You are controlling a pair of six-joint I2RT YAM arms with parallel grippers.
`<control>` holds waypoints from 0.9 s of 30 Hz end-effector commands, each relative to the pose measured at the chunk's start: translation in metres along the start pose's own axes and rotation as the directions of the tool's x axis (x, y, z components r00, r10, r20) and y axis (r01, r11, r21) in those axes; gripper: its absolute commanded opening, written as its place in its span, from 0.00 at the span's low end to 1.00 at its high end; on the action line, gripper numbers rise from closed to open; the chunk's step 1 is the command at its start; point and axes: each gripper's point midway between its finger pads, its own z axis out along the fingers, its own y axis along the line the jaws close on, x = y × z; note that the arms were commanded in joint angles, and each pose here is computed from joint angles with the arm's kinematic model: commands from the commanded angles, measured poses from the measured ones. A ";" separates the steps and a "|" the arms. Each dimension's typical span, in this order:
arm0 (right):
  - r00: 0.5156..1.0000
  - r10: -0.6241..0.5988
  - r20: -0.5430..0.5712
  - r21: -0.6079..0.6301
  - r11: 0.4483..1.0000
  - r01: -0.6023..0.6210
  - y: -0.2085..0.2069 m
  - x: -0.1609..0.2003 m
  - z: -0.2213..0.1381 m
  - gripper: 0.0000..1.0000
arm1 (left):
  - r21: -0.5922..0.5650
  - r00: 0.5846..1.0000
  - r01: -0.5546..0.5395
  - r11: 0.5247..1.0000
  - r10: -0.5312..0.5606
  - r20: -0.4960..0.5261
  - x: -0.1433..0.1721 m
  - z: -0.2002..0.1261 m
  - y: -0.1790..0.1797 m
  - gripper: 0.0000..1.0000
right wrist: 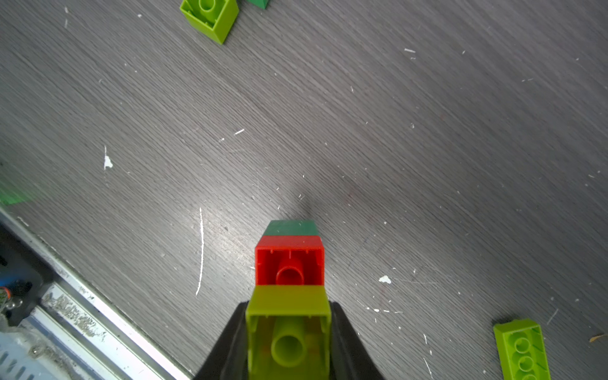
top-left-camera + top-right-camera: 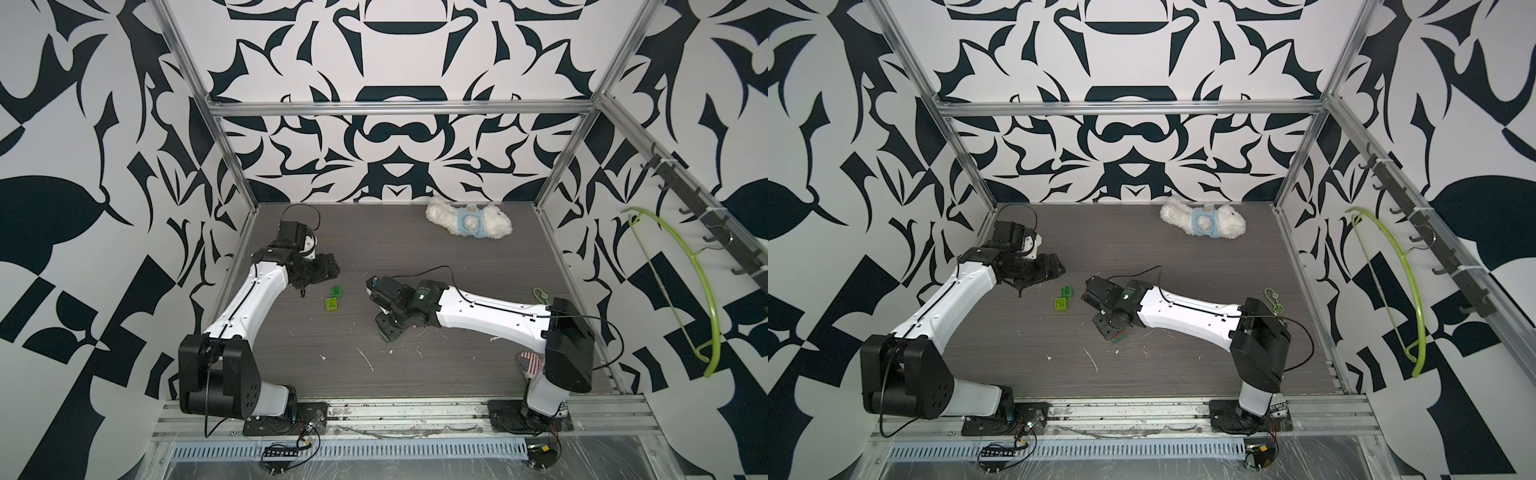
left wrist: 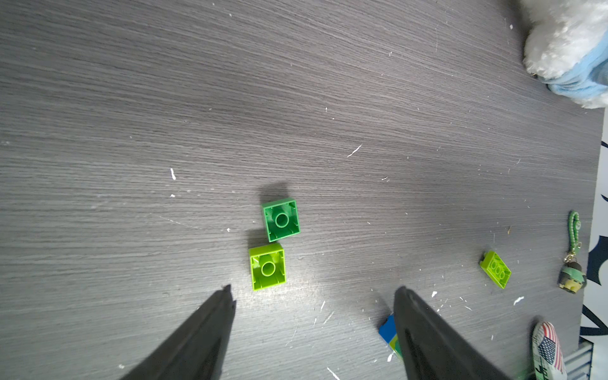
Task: Assemble a carrot with lego
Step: Assemble the lego brick with the lego brick.
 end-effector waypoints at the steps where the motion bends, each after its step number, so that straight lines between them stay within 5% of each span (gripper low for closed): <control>1: 0.936 -0.002 -0.351 0.094 0.995 0.037 -0.022 0.092 0.045 0.27 | 0.012 1.000 -0.003 1.000 0.003 0.002 0.004 -0.004 -0.001 0.84; 7: 0.934 -0.054 -0.353 0.058 0.995 0.080 -0.017 0.082 0.042 0.30 | 0.012 1.000 -0.005 1.000 0.005 0.005 0.003 -0.005 -0.001 0.84; 20: 0.995 -0.100 -0.018 -0.053 0.994 0.099 0.010 -0.019 -0.044 0.67 | 0.016 1.000 -0.013 1.000 0.013 0.015 0.000 -0.008 -0.004 0.84; 27: 0.996 0.051 0.075 -0.036 0.998 -0.048 -0.056 -0.013 -0.080 0.70 | 0.062 0.998 -0.025 0.998 0.021 0.051 -0.005 -0.021 -0.015 0.84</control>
